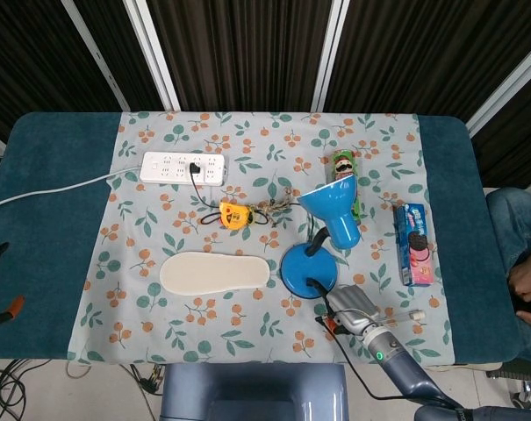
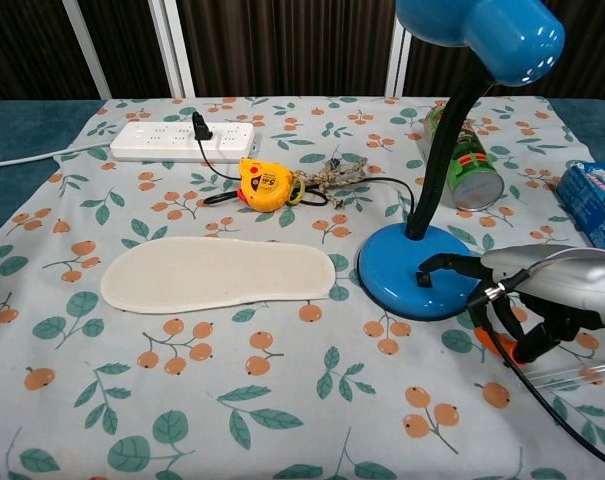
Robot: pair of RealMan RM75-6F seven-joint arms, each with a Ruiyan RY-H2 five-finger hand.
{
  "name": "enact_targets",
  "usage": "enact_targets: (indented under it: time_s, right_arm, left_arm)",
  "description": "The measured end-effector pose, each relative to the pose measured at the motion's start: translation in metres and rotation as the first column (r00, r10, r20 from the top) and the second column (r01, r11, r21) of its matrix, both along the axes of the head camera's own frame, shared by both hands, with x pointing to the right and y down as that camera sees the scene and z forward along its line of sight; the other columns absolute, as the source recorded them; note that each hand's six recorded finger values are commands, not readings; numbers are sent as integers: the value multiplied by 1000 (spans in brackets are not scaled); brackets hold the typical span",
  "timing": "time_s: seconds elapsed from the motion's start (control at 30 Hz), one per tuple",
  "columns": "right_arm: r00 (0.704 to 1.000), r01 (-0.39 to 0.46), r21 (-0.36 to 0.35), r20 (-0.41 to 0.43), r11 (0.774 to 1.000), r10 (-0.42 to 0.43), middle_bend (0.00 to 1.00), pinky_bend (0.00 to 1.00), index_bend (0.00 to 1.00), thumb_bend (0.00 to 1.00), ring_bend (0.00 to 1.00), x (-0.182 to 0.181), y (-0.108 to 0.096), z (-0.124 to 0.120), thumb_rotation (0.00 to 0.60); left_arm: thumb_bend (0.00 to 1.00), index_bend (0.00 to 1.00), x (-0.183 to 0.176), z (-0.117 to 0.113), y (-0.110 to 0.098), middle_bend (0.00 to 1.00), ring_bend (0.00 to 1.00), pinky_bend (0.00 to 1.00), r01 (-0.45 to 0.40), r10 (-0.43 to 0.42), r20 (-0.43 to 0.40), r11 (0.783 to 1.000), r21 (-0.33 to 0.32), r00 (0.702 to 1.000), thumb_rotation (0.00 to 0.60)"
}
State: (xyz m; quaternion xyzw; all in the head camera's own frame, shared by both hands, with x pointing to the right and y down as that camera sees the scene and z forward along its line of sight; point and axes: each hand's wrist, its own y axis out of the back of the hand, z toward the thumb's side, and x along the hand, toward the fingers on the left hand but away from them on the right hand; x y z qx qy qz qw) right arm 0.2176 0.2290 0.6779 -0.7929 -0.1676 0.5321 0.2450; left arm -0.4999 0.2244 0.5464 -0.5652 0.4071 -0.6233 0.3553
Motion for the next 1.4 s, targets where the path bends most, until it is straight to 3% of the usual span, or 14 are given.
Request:
enact_targets:
  time_s: [1.4]
  right_arm:
    - [998,34,-86,-48,996,-38,593,1000,0,592,607,1,4,15,600]
  left_arm:
    - [246,100,-1,-1,-1,2,0,143,2,-2,2,1000,5,1000,600]
